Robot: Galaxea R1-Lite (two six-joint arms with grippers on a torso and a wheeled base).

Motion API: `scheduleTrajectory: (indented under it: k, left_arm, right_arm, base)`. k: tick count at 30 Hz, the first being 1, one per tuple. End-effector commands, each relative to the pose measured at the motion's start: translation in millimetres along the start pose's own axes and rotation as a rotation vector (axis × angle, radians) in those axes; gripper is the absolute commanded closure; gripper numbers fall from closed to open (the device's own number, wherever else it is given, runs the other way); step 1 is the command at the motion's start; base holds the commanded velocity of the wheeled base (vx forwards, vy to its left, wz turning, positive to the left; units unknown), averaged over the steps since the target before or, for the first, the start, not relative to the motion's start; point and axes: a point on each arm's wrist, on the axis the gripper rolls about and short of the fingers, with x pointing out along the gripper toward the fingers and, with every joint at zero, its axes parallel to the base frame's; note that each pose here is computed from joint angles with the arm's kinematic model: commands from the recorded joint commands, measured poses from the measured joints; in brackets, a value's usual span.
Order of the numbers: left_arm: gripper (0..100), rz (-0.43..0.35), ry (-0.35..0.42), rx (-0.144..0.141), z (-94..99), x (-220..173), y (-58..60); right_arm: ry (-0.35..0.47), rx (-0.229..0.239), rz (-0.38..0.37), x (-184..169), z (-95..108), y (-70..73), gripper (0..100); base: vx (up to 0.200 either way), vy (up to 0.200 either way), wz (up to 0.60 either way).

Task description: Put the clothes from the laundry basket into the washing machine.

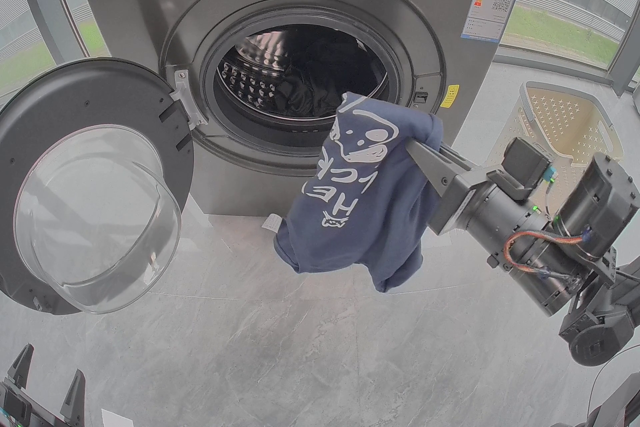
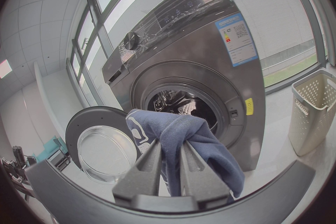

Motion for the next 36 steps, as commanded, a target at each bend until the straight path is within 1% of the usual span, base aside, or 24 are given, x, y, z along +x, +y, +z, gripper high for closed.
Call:
scheduleTrajectory:
  k: [1,3,4,5,6,7,8,9,10,13,14,18,21,23,24,26,27,32,36]
  left_arm:
    - [0,-0.003,-0.001,0.001,-5.1,0.0,-0.1]
    - [0,-0.002,-0.004,0.005,-4.7,0.0,-0.2]
    - [0,-0.003,-0.035,0.002,0.5,-1.0,-0.2]
    - [0,-0.01,-0.097,0.003,14.8,-3.6,-0.4]
    - [0,-0.012,-0.106,0.003,17.5,-4.0,-0.5]
    - [0,-0.062,-0.177,0.003,45.5,-7.4,-1.4]
    - [0,-0.1,-0.166,0.005,53.9,-5.5,-2.0]
    - [0,-0.134,-0.14,0.008,58.5,-1.7,-2.7]
    - [0,-0.181,-0.085,0.007,61.2,6.0,-3.8]
    - [0,-0.262,0.039,-0.005,62.4,24.9,-5.5]
    - [0,-0.305,0.096,-0.009,63.2,34.3,-6.5]
    - [0,-0.41,0.177,-0.025,67.9,57.6,-8.9]
    - [0,-0.461,0.24,-0.015,67.8,77.9,-11.4]
    - [0,-0.501,0.273,-0.013,67.4,90.9,-14.9]
    - [0,-0.523,0.283,-0.009,68.0,99.2,-17.6]
    - [0,-0.554,0.295,-0.006,67.8,109.9,-22.1]
    - [0,-0.575,0.299,-0.003,68.1,119.7,-26.1]
    - [0,-0.623,0.323,0.0,62.9,157.3,-40.4]
    - [0,-0.672,0.344,0.005,56.3,172.3,-52.8]
  right_arm:
    - [0.018,0.001,0.013,13.7,-12.2,5.0,100]
    - [0.017,0.001,0.014,15.5,-13.2,5.3,100]
    - [0.007,0.003,0.016,16.8,-11.7,5.8,100]
    - [-0.002,0.006,0.02,18.0,-10.5,7.2,100]
    - [-0.003,0.007,0.022,17.9,-10.4,7.7,100]
    - [-0.007,0.008,0.026,21.4,-11.5,9.2,100]
    - [-0.01,0.01,0.026,24.2,-12.2,9.8,100]
    - [-0.014,0.013,0.027,26.9,-12.4,10.4,100]
    - [-0.012,0.015,0.03,29.3,-14.4,11.1,100]
    - [-0.015,0.022,0.039,33.9,-15.8,12.2,100]
    - [-0.015,0.023,0.046,36.6,-16.9,12.3,100]
    - [-0.03,0.024,0.053,42.7,-15.6,13.5,100]
    - [-0.046,0.027,0.056,48.2,-11.9,15.4,100]
    - [-0.063,0.03,0.055,52.7,-8.1,15.9,100]
    - [-0.077,0.03,0.056,54.9,-4.8,16.4,100]
    - [-0.083,0.033,0.056,57.3,-4.4,16.5,100]
    - [-0.086,0.032,0.056,58.1,-4.0,16.7,100]
    - [-0.097,0.033,0.057,59.7,-1.5,16.4,100]
    - [-0.111,0.032,0.073,61.5,3.1,16.9,100]
  base:
    - [0.0,0.0,0.0]
    - [0.0,0.0,0.0]
    - [0.0,0.0,0.0]
    - [0.0,0.0,0.0]
    - [0.0,0.0,0.0]
    - [0.0,0.0,0.0]
    - [0.0,0.0,0.0]
    - [0.0,0.0,0.0]
    - [0.0,0.0,0.0]
    - [0.0,0.0,0.0]
    - [0.0,0.0,0.0]
    - [0.0,0.0,0.0]
    - [0.0,0.0,0.0]
    - [0.0,0.0,0.0]
    - [0.0,0.0,0.0]
    - [0.0,0.0,0.0]
    - [0.0,0.0,0.0]
    - [0.0,0.0,0.0]
    - [0.0,0.0,0.0]
